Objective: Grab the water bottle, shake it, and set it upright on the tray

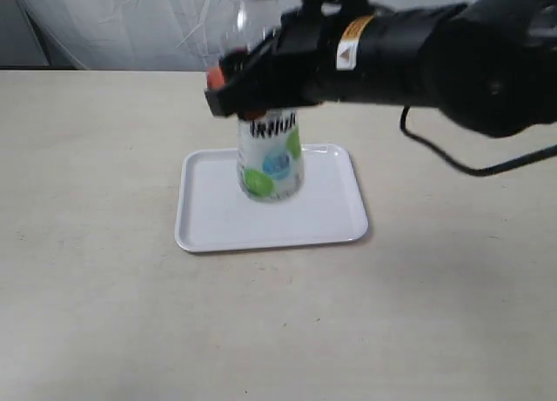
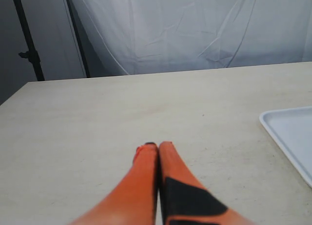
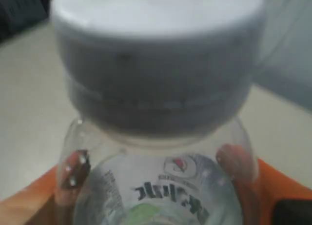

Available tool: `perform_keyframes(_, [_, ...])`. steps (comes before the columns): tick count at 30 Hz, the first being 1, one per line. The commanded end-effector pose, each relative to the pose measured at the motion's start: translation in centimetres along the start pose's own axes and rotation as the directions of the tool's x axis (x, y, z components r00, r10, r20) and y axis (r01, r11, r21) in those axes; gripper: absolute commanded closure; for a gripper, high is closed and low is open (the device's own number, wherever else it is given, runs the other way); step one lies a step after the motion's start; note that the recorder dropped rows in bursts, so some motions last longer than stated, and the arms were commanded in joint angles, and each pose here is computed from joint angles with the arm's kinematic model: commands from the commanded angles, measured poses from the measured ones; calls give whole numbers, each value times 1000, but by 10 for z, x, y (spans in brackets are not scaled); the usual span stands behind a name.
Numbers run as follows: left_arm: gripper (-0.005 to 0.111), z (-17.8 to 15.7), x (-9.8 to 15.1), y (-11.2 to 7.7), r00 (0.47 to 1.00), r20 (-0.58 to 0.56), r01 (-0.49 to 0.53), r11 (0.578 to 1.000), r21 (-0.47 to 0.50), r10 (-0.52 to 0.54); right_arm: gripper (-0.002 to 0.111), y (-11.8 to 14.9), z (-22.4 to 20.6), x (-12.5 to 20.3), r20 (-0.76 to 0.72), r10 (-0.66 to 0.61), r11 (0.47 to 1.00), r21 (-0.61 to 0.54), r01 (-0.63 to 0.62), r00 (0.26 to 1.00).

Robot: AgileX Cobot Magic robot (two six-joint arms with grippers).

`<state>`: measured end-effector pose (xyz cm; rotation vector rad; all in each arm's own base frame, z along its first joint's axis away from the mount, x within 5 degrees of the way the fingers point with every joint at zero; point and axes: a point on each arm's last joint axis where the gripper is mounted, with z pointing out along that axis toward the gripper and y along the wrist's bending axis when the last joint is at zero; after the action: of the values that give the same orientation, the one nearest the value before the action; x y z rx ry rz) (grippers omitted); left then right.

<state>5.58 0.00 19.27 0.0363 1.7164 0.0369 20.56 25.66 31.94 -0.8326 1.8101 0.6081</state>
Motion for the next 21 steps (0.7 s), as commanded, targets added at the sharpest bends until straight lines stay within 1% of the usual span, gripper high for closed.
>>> perform_keyframes(1, [107, 0, 0, 0, 1000, 9, 7, 1000, 1, -7, 109, 5, -70, -63, 401, -22, 999, -17, 32, 916])
perform_keyframes(3, [107, 0, 0, 0, 1000, 9, 7, 1000, 1, -7, 109, 4, -54, -39, 251, -23, 1000, -13, 27, 968])
perform_keyframes(4, [107, 0, 0, 0, 1000, 9, 7, 1000, 1, -7, 109, 3, -33, -9, 114, -12, 1000, -11, 13, 993])
perform_keyframes(6, [107, 0, 0, 0, 1000, 9, 7, 1000, 1, -7, 109, 2, -13, 23, 7, 4, 1000, -9, -4, 1000])
perform_keyframes(7, [107, 0, 0, 0, 1000, 9, 7, 1000, 1, -7, 109, 1, -8, 33, -28, 11, 1000, -8, -11, 1000])
perform_keyframes(8, [107, 0, 0, 0, 1000, 9, 7, 1000, 1, -7, 109, 3, -6, 36, -37, 21, 1000, -10, -21, 999])
perform_keyframes(9, [107, 0, 0, 0, 1000, 9, 7, 1000, 1, -7, 109, 4, -9, 31, -6, 19, 1000, -16, -19, 1000])
perform_keyframes(10, [107, 0, 0, 0, 1000, 9, 7, 1000, 1, -7, 109, 7, -23, 12, 95, 13, 1000, -28, -11, 995])
perform_keyframes(13, [107, 0, 0, 0, 1000, 9, 7, 1000, 1, -7, 109, 8, -53, -22, 274, -3, 999, -34, 13, 962])
perform_keyframes(16, [107, 0, 0, 0, 1000, 9, 7, 1000, 1, -7, 109, 9, -76, -39, 382, -34, 998, -31, 49, 924])
perform_keyframes(18, [107, 0, 0, 0, 1000, 9, 7, 1000, 1, -7, 109, 8, -78, -37, 359, -35, 998, -29, 49, 933])
perform_keyframes(20, [107, 0, 0, 0, 1000, 9, 7, 1000, 1, -7, 109, 8, -67, -27, 266, -39, 999, -26, 48, 963])
perform_keyframes(21, [107, 0, 0, 0, 1000, 9, 7, 1000, 1, -7, 109, 7, -58, -16, 196, -39, 999, -24, 45, 980])
